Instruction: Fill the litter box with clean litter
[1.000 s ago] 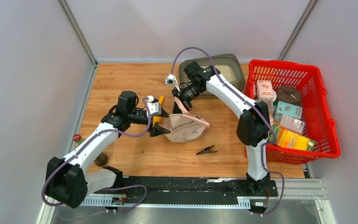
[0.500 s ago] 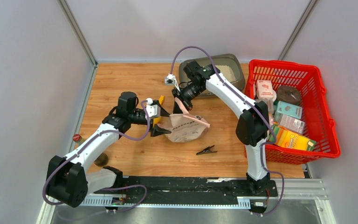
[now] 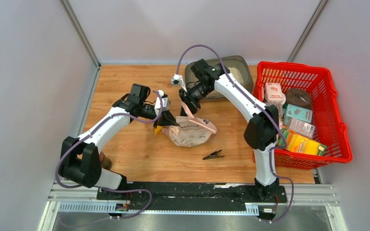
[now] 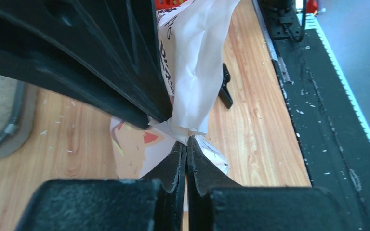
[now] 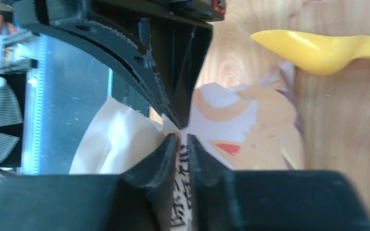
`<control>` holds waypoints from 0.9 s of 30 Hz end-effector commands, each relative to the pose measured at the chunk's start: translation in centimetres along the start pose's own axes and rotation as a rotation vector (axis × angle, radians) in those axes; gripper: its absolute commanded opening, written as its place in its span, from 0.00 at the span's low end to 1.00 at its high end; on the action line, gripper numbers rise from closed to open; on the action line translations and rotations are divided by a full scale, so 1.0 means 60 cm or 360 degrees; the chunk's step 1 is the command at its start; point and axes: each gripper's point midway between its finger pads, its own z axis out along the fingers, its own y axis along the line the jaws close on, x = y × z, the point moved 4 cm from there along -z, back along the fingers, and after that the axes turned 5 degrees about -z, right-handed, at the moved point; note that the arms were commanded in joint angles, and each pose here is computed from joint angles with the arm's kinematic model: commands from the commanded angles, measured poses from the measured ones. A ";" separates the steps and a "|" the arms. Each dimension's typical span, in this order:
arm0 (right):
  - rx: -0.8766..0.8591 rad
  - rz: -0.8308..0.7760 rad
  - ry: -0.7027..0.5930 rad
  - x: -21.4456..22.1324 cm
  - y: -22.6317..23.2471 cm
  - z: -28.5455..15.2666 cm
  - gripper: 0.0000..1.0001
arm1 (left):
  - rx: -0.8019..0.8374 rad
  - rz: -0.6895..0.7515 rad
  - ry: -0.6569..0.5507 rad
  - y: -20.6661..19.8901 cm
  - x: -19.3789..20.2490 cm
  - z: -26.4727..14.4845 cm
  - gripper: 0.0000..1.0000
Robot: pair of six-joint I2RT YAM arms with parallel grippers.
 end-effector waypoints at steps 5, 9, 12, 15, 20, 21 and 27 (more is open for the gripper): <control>0.0407 -0.0254 -0.0088 -0.055 0.026 -0.123 0.66 | 0.0262 -0.0071 -0.0128 -0.021 -0.045 -0.001 0.00; 0.0573 -0.0373 -0.0066 -0.042 0.067 -0.133 0.84 | 0.0310 -0.0106 -0.0116 -0.014 -0.041 0.002 0.00; 0.0791 -0.0433 -0.0128 -0.035 0.082 -0.152 0.96 | 0.0323 -0.0092 -0.0110 -0.008 -0.046 0.002 0.00; 0.0934 -0.0350 -0.0171 -0.018 0.108 -0.176 1.00 | 0.0302 -0.0124 -0.0054 0.005 -0.044 0.003 0.00; 0.0980 -0.0288 -0.0132 0.064 0.146 -0.179 1.00 | 0.0021 -0.0380 0.0028 0.057 -0.048 0.004 0.00; 0.1010 -0.0371 -0.0175 0.063 0.162 -0.186 1.00 | -0.0067 -0.0447 0.0004 0.069 -0.050 0.001 0.00; 0.1338 -0.0346 -0.0297 0.111 0.093 -0.166 1.00 | -0.0252 -0.0672 -0.0159 0.086 -0.080 -0.002 0.00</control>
